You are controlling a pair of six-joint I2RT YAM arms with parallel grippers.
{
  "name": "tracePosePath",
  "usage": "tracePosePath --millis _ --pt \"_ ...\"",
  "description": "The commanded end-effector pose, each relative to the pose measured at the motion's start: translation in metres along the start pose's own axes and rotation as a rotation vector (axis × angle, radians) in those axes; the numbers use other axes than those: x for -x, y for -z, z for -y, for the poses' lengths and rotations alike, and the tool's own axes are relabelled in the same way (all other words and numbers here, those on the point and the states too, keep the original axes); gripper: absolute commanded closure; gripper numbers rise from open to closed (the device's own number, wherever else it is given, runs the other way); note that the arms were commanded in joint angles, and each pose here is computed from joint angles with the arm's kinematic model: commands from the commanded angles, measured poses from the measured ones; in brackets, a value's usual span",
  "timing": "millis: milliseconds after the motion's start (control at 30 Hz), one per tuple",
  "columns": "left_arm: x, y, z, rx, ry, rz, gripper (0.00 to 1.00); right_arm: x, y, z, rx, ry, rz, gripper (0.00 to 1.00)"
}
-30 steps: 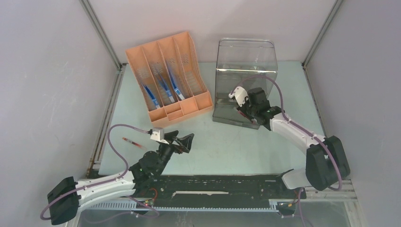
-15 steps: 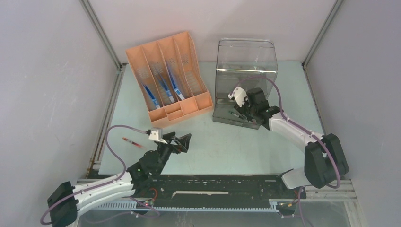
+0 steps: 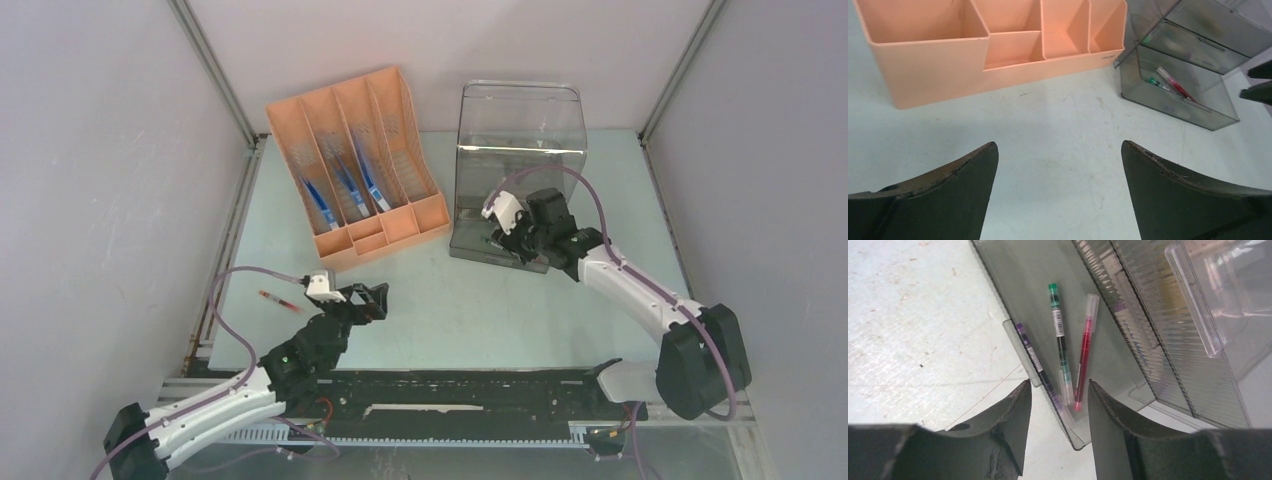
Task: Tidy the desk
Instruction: Place the stationery in the drawer.
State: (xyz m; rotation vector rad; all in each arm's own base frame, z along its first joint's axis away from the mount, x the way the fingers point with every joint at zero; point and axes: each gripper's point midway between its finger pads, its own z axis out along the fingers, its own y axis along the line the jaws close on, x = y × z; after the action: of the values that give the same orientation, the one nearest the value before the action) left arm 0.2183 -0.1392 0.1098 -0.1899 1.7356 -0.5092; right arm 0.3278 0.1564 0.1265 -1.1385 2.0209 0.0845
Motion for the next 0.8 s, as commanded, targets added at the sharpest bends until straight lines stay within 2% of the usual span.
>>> tracePosePath --millis 0,200,467,600,767 --pt "0.019 0.002 -0.014 0.113 0.013 0.030 0.00 0.023 0.016 -0.008 0.044 0.055 0.073 0.47" --pt "0.026 0.008 -0.034 0.229 -0.048 0.029 0.00 0.030 0.024 -0.015 0.059 0.088 0.099 0.47" --pt "0.036 0.014 -0.054 0.327 -0.039 0.068 0.00 0.035 0.029 -0.019 0.070 0.110 0.116 0.46" --pt "0.038 0.016 -0.071 0.392 0.017 0.049 0.00 0.036 0.030 -0.022 0.077 0.116 0.123 0.46" --pt "0.031 0.013 -0.096 0.445 0.185 0.004 0.00 0.039 0.031 -0.026 0.088 0.118 0.131 0.46"
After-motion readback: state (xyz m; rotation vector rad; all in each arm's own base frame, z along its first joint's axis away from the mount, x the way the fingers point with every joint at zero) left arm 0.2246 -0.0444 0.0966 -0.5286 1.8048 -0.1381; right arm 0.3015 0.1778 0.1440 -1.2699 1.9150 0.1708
